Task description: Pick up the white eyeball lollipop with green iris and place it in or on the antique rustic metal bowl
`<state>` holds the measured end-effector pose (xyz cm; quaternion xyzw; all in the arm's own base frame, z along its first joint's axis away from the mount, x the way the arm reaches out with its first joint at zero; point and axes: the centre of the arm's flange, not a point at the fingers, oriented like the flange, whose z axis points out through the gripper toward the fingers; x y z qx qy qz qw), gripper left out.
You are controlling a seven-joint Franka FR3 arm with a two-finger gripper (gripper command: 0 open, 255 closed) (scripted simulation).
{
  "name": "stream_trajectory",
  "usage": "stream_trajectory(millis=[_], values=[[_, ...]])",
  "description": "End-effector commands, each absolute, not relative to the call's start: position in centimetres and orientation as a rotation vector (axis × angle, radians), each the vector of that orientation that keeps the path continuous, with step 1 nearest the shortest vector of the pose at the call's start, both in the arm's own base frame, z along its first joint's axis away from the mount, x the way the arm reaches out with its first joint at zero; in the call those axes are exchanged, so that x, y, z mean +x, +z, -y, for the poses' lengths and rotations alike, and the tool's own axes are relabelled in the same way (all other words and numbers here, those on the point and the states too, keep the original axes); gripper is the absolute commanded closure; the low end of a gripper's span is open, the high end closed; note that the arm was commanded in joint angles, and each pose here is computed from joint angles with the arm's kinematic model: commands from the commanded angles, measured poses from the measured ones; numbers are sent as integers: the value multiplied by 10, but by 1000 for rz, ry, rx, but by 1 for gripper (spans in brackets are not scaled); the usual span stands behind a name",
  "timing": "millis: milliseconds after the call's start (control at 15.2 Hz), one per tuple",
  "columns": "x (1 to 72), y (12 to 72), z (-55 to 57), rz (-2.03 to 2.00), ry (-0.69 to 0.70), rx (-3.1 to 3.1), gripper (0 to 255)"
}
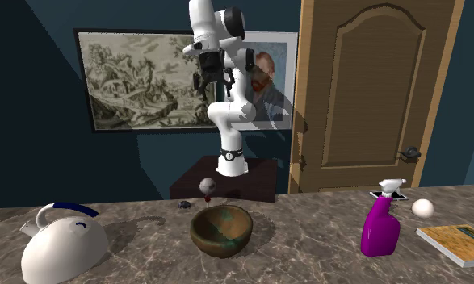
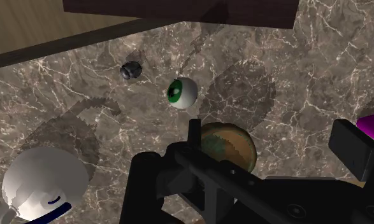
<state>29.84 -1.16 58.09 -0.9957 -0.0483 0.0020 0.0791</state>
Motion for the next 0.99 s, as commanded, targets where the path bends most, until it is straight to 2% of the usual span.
stream_trajectory(millis=[0, 924], values=[[298, 581, 12, 145, 6, -2980, 0], [382, 406, 44, 176, 180, -2899, 0]])
